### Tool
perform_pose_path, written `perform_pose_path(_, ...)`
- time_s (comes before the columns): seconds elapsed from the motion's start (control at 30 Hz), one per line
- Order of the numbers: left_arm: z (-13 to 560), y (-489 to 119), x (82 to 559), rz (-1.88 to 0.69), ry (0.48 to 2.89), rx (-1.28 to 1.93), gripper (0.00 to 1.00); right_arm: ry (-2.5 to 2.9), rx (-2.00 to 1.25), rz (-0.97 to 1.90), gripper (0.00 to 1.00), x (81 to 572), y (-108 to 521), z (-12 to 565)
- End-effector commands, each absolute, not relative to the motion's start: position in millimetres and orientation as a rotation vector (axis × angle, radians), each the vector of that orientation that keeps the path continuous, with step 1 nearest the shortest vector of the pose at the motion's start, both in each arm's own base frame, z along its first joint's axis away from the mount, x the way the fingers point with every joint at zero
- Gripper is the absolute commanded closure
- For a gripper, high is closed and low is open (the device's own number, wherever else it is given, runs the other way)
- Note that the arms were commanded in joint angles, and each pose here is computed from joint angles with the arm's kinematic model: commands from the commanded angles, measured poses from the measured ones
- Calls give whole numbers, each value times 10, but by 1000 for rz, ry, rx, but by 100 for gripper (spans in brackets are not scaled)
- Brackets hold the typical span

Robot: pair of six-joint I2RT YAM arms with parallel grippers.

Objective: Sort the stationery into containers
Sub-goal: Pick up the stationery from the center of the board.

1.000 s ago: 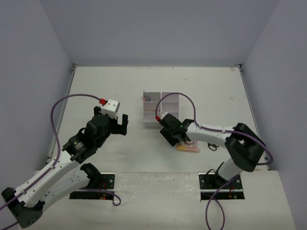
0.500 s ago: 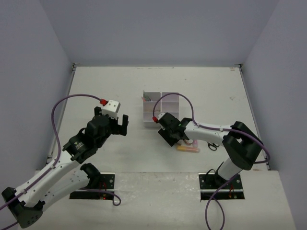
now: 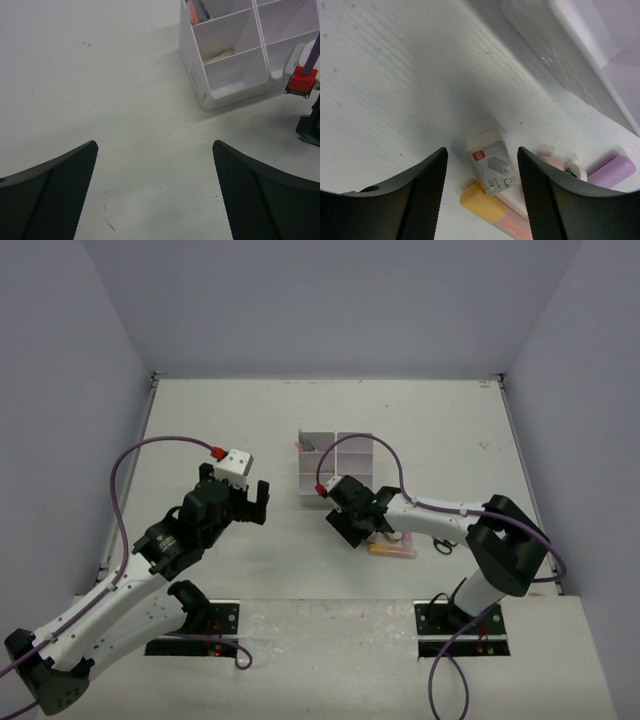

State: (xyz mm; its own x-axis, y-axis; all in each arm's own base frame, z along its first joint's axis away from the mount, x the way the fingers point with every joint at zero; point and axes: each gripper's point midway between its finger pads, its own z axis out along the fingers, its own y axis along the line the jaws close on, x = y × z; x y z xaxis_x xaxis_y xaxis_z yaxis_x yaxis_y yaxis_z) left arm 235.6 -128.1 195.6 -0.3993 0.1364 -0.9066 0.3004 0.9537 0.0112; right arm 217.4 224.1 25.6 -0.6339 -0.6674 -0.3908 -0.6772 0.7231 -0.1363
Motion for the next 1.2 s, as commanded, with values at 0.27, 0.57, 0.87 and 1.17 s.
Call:
perform_pose_path(0.27, 1986, -1325, 2402, -192, 1961, 333, 0, 2511, -1020, 34, 39, 2192, 2235, 310)
perform_pose_path(0.57, 2007, -1327, 2396, -198, 1955, 333, 0, 2608, -1087, 50, 40, 2074, 2230, 73)
perform_pose_path(0.87, 2016, -1322, 2392, -201, 1950, 331, 0, 2531, -1010, 83, 75, 2179, 2286, 304)
perform_pose_path(1.17, 2020, -1316, 2393, -198, 1949, 329, 0, 2367, -886, 167, 87, 2355, 2409, 775)
